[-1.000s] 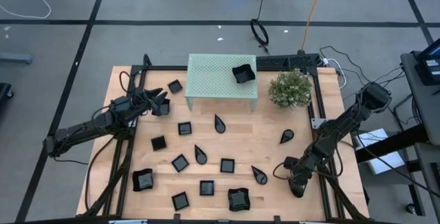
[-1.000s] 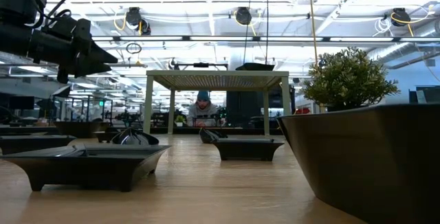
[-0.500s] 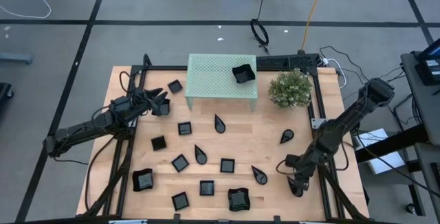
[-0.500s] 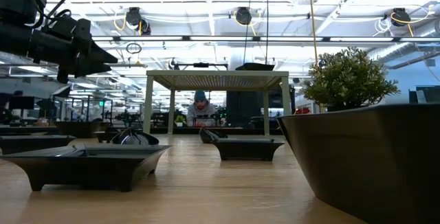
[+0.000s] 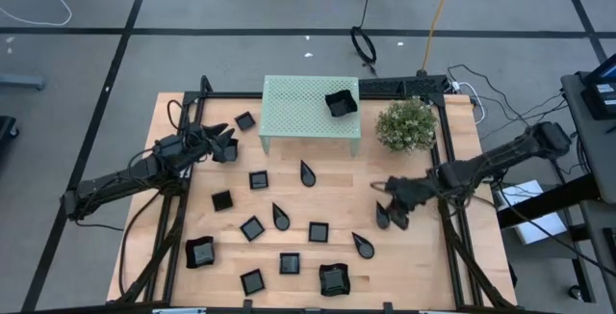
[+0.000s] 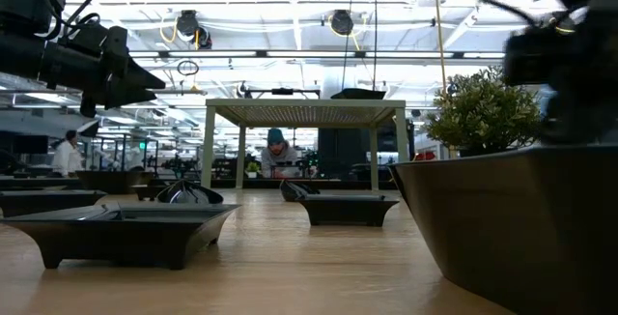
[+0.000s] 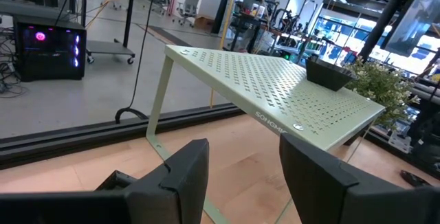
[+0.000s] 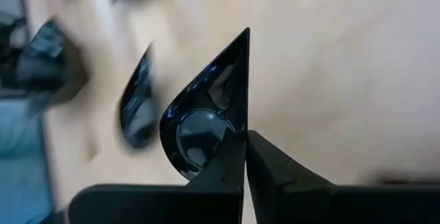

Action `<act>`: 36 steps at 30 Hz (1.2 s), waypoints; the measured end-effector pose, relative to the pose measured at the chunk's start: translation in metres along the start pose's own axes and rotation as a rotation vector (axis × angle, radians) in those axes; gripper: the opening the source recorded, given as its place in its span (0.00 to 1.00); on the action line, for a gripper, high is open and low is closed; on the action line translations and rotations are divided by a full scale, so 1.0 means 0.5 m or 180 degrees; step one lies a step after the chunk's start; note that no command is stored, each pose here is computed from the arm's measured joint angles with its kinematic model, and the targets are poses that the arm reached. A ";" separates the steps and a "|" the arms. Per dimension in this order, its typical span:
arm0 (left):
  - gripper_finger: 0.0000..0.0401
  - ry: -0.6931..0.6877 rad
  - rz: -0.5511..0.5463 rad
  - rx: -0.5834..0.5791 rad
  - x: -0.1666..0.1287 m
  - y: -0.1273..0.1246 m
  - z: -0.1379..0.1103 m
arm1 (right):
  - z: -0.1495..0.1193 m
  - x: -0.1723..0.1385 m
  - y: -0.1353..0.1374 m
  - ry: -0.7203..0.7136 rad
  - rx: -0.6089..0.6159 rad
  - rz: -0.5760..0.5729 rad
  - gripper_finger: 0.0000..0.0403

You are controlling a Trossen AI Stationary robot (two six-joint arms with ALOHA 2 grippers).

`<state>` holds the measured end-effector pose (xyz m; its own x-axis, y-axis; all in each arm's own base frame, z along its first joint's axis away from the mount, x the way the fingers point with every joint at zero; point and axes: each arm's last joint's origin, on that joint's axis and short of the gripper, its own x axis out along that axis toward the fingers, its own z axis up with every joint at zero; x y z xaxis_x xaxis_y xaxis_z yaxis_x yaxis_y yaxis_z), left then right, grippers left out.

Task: Pick & Place Mini shaped plates
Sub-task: Put the black drop-shaped plate on the shelf

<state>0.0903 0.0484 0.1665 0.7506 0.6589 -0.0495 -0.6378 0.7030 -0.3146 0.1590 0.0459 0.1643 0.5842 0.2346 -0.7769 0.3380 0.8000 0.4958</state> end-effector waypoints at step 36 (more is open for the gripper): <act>0.45 -0.0005 -0.0001 -0.0002 0.000 0.000 0.000 | 0.291 -0.005 -0.036 -0.0842 -0.1060 -0.0489 0.00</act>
<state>0.0903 0.0484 0.1667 0.7505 0.6591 -0.0478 -0.6375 0.7031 -0.3152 0.2590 -0.0494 0.2140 0.7289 -0.0154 -0.6844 0.2052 0.9587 0.1969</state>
